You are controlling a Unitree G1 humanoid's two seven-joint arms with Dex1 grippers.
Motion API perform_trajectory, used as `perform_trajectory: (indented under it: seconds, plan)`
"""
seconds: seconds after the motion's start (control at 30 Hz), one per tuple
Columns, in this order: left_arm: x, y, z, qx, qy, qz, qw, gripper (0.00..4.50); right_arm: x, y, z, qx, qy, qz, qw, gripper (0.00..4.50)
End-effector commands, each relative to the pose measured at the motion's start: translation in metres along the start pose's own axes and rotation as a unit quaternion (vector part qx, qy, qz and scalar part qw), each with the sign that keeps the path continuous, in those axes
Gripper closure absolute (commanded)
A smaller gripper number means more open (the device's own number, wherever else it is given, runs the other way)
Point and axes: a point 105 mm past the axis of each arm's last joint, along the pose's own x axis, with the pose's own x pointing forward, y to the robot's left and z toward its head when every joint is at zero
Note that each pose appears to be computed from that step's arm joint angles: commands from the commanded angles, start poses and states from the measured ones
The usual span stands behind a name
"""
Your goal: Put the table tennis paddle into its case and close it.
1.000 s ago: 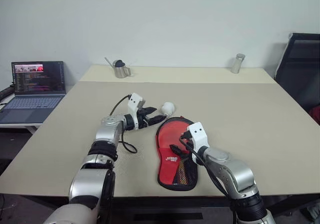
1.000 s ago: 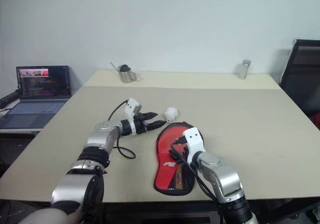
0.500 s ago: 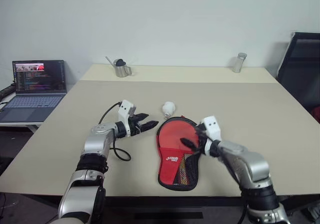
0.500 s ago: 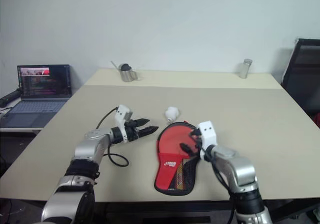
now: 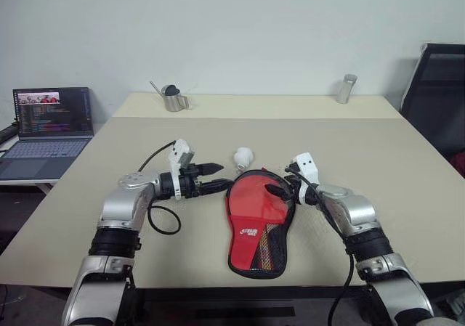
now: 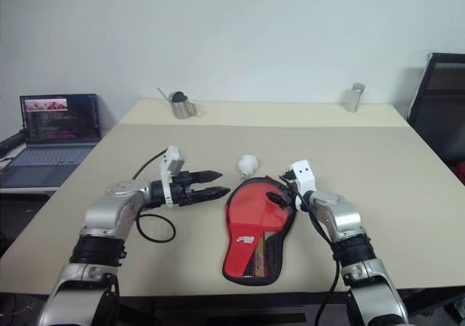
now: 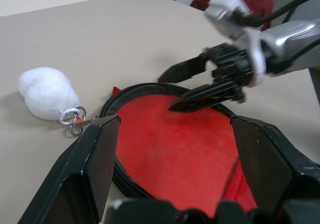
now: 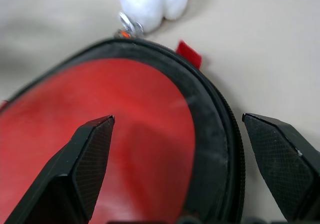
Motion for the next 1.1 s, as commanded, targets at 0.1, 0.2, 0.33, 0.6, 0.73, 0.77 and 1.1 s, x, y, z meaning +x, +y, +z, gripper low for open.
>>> perform_trajectory:
  seconds: [0.1, 0.2, 0.33, 0.6, 0.73, 0.77, 1.1]
  plan:
    - [-0.001, -0.015, 0.027, 0.032, -0.012, -0.047, 0.998, 0.69, 0.010, -0.003, 0.017, -0.008, -0.029, 0.007, 1.000, 0.00]
    - [-0.004, -0.019, 0.024, 0.041, 0.007, -0.065, 0.997, 0.69, 0.013, -0.001, 0.014, 0.007, -0.020, 0.027, 0.999, 0.00]
    - [-0.010, -0.014, 0.022, 0.063, 0.036, -0.066, 0.995, 0.67, 0.012, 0.003, 0.009, 0.011, -0.007, 0.054, 0.998, 0.61]
    - [-0.020, -0.018, 0.022, 0.093, 0.082, -0.103, 0.987, 0.67, 0.009, 0.009, 0.002, 0.021, -0.001, 0.075, 0.997, 3.29]
    - [-0.021, -0.020, 0.020, 0.095, 0.090, -0.109, 0.985, 0.67, 0.008, 0.014, -0.003, 0.020, 0.003, 0.082, 0.996, 4.45]
    - [-0.022, -0.021, 0.020, 0.095, 0.091, -0.110, 0.985, 0.67, 0.007, 0.015, -0.004, 0.019, 0.003, 0.084, 0.996, 4.48]
    - [-0.023, -0.022, 0.016, 0.090, 0.099, -0.110, 0.985, 0.67, -0.002, 0.037, -0.012, 0.002, 0.002, 0.131, 0.991, 4.48]
